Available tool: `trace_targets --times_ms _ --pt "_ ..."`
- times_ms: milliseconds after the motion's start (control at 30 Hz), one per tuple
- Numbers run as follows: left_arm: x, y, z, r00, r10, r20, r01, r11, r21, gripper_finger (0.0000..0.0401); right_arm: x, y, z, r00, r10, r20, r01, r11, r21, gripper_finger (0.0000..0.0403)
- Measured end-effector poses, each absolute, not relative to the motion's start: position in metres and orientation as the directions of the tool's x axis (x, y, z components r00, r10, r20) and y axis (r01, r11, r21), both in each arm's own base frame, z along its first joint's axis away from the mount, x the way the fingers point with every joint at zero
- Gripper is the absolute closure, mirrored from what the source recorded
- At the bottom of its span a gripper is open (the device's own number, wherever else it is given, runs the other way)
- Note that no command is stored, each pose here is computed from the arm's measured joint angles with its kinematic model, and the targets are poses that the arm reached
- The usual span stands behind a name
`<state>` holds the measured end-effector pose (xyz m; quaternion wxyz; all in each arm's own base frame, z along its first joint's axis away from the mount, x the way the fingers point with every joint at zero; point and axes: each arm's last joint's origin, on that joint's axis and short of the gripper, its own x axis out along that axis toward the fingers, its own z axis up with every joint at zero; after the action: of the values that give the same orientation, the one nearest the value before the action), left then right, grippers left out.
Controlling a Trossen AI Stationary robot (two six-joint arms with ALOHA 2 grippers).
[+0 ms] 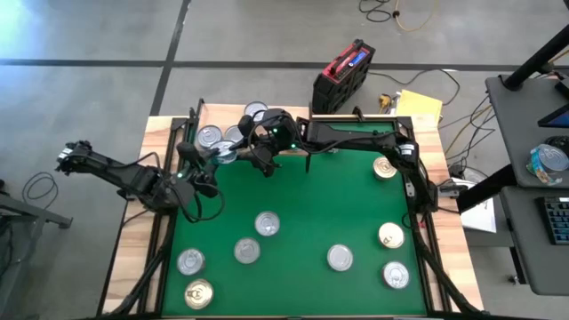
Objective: Stack canned seafood by type on shelf
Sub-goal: Stack the center light blue tuna can on top of the light blue tuna can on the shelf
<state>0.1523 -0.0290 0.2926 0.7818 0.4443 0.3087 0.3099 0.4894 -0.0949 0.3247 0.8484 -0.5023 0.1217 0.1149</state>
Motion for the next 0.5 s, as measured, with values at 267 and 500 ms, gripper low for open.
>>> trace_targets --times_ms 267,500 --pt "0.151 -0.027 0.295 0.564 0.810 -0.160 -0.273 0.366 0.890 0.0277 0.488 -0.104 0.326 0.950 -0.010 -0.313 -0.266 0.503 -0.823 0.0198" --pt "0.148 -0.022 0.295 0.478 0.871 -0.110 -0.326 0.293 0.899 0.0277 0.486 -0.111 0.324 0.930 -0.132 -0.343 -0.227 0.527 -0.819 0.0151"
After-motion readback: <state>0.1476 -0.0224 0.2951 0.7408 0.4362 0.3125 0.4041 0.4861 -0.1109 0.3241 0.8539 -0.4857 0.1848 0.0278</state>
